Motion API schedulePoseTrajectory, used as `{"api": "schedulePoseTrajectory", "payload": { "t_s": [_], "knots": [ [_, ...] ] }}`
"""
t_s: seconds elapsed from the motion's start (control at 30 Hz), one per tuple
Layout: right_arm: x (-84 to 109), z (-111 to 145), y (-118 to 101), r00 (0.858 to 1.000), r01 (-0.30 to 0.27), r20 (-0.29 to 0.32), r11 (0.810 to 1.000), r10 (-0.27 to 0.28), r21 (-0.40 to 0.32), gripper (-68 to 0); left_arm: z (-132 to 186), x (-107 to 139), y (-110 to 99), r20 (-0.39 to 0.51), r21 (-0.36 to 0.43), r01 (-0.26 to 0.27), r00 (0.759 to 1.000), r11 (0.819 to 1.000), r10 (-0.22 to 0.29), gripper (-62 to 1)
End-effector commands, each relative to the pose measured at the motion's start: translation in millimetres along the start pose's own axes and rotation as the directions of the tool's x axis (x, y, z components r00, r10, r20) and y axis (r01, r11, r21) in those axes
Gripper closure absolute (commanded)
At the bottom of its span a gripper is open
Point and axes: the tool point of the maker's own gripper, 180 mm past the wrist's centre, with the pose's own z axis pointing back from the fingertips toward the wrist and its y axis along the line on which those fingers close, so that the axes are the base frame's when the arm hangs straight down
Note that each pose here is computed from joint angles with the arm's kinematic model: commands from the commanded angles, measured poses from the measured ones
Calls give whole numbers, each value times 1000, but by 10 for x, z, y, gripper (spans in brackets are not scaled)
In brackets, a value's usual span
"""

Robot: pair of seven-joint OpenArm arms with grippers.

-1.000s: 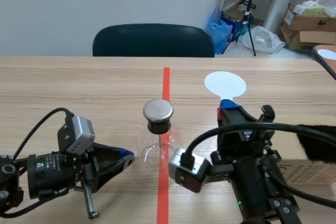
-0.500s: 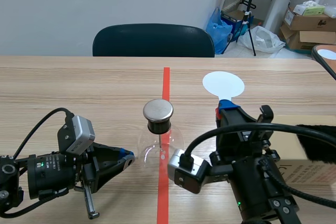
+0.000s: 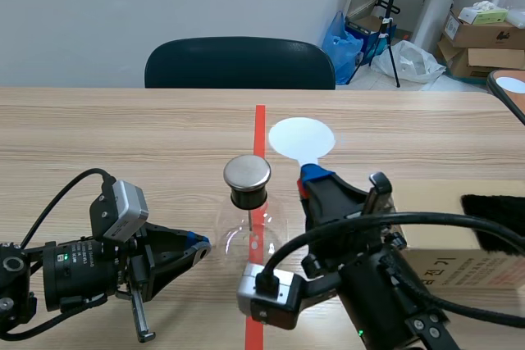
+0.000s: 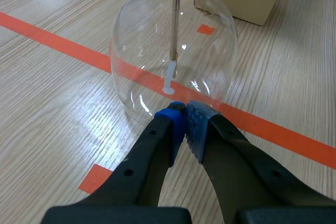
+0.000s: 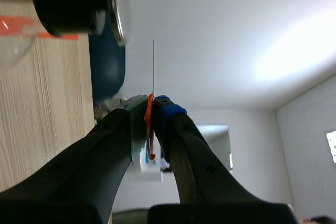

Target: Do the electroscope experiment

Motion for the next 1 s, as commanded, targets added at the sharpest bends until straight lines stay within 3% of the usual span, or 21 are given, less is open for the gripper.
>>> {"api": "schedulePoseTrajectory", "payload": {
  "t_s": [0.0,0.17,0.37,0.6,0.97],
  "knots": [
    [29,-40,-124,1000,-6,29,999,7,-43,-18,-32,111,4,41,-1,1,999,1000,-1,-34],
    [214,-25,-123,991,-6,131,999,12,-43,-18,-32,111,4,41,-1,1,999,1000,-1,-34],
    [340,-4,-121,980,-6,201,999,15,-43,-18,-32,111,4,41,-1,1,999,1000,-1,-34],
    [410,12,-119,971,-6,240,999,17,-43,-18,-32,111,4,41,-1,1,999,1000,-1,-34],
    [422,15,-119,969,-6,247,999,17,-43,-18,-31,110,4,41,-1,1,999,1000,-1,-34]
  ]
}}
